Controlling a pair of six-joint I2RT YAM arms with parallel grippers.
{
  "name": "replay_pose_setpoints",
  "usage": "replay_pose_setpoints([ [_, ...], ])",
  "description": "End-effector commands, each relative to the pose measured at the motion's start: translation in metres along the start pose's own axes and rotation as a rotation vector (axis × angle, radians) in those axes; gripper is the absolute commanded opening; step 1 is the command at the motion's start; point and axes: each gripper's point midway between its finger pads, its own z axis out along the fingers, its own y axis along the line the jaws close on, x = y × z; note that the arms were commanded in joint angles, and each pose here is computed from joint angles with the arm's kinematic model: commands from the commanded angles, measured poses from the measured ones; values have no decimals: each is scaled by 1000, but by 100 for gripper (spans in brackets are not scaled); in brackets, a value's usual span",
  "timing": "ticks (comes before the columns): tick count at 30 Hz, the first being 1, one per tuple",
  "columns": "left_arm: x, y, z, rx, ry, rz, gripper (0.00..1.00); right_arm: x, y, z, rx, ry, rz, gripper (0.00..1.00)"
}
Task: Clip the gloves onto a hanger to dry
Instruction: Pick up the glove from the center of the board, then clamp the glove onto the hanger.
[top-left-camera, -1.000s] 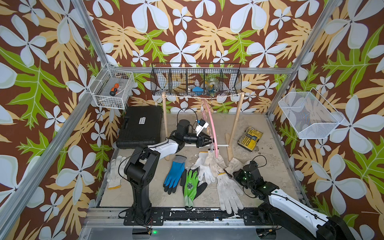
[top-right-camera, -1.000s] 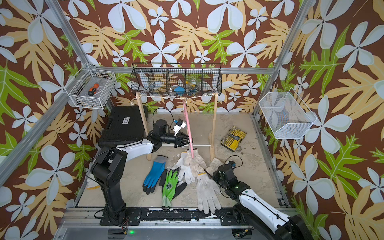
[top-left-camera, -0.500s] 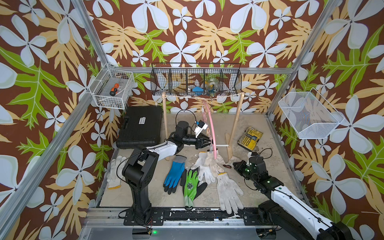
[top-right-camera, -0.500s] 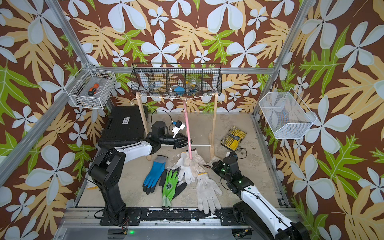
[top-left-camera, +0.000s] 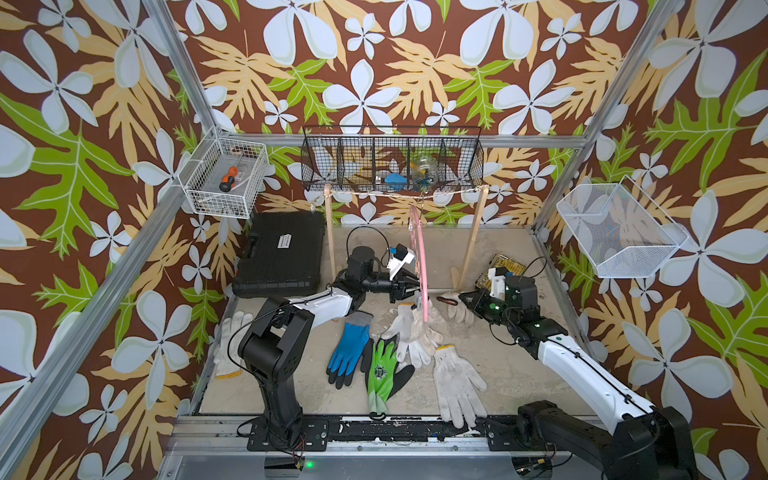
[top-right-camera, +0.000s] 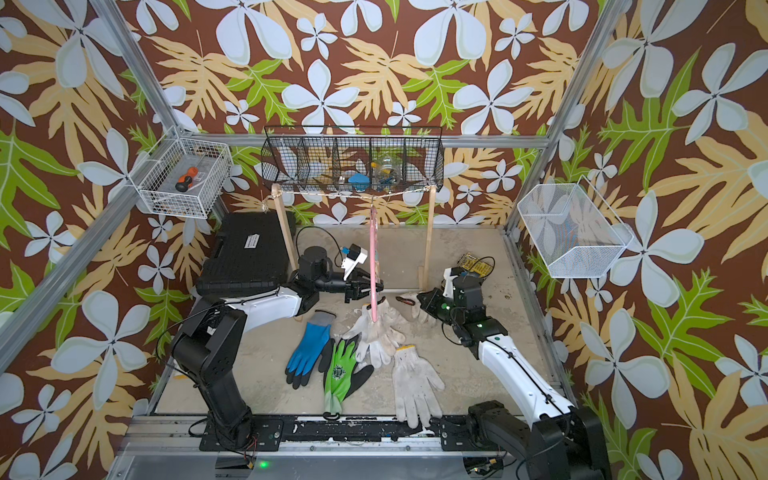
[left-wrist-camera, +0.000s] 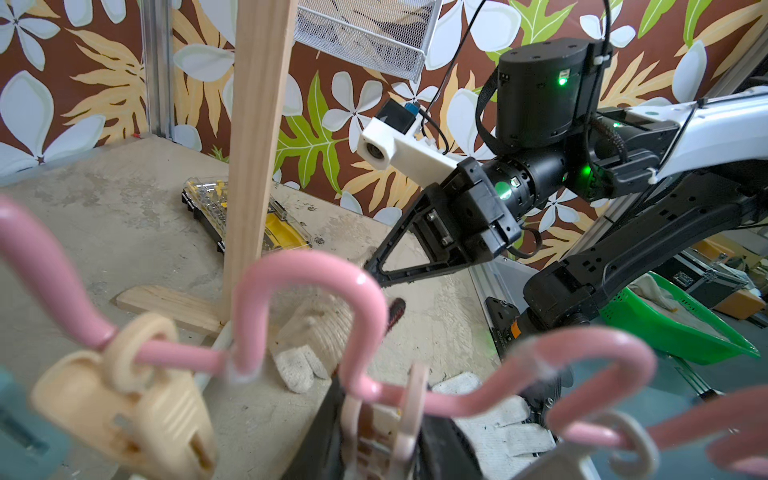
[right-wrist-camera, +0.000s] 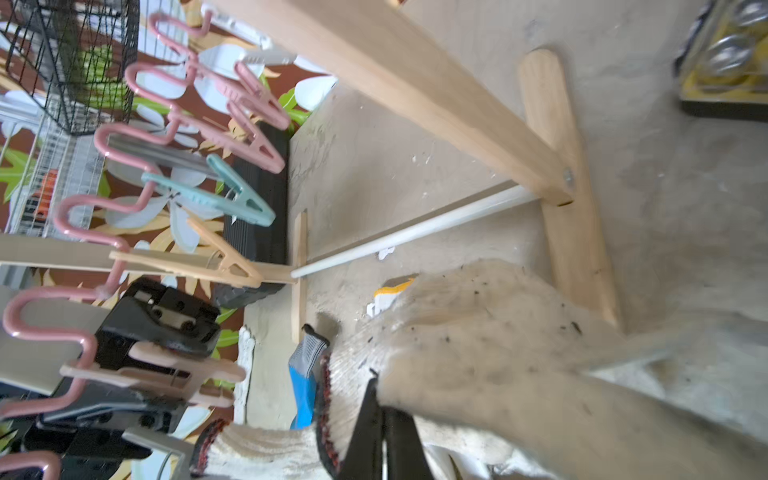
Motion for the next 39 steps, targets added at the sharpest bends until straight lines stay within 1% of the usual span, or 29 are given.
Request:
replay_pose_setpoints([
  [1, -6, 1, 3, 14, -10, 44, 0, 1, 20, 3, -101, 35, -29, 0],
  [7, -1, 8, 7, 20, -1, 40, 0, -3, 37, 10, -163, 50, -7, 0],
  [9, -1, 10, 8, 21, -5, 44, 0, 4, 41, 14, -187, 84, 4, 0],
  [11, -3, 11, 9, 28, -12, 52, 0, 8, 39, 18, -182, 99, 14, 0],
  [16, -8, 7, 8, 38, -52, 109, 0, 15, 29, 29, -180, 123, 69, 0],
  [20, -7, 10, 8, 29, -61, 136, 0, 14, 38, 35, -229, 138, 126, 0],
  [23, -6, 12, 9, 19, -65, 159, 0, 12, 44, 39, -250, 152, 134, 0],
  [27, -8, 13, 9, 15, -75, 182, 0, 7, 43, 45, -241, 147, 146, 0],
  [31, -7, 17, 9, 6, -77, 190, 0, 6, 46, 50, -267, 154, 168, 0],
  [39, -4, 23, 11, -11, -77, 202, 0, 1, 52, 52, -283, 150, 179, 0],
])
